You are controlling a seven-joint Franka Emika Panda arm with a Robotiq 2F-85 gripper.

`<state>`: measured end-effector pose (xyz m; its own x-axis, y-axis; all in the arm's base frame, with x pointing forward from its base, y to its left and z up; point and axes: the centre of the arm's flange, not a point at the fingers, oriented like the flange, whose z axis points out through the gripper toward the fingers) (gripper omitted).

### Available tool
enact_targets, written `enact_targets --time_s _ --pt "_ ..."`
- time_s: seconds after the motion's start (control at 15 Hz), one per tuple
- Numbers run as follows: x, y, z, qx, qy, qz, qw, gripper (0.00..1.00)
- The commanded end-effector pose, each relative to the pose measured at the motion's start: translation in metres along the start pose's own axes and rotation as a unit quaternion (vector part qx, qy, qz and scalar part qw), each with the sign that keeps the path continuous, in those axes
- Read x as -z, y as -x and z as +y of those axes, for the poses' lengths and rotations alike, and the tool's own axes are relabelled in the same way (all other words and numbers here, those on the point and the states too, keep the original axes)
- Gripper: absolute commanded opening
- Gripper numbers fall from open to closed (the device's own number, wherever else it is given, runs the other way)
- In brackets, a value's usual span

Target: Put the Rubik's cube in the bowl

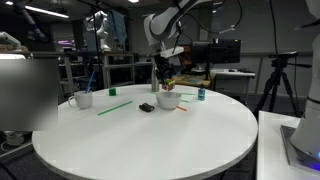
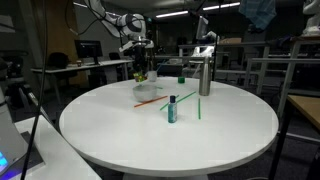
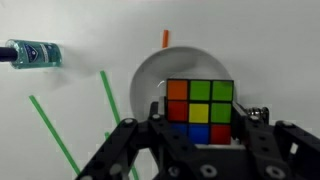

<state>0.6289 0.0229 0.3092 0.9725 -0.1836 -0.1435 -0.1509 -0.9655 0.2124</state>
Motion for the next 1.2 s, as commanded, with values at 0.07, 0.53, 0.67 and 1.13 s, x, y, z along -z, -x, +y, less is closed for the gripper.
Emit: enact_targets --time_s 0.07,0.53,0.67,1.13 --pt "-0.007 -0.017 0.009 -0.003 0.006 -0.020 0.9998 0.34" --pt "-0.027 -0.018 0.017 -0.008 0.007 -0.034 0.9994 0.34" --pt "-0.031 -0.019 0.016 -0.008 0.005 -0.037 0.9993 0.34" --pt "-0.040 -0.022 0.017 -0.006 -0.002 -0.040 0.9992 0.34"
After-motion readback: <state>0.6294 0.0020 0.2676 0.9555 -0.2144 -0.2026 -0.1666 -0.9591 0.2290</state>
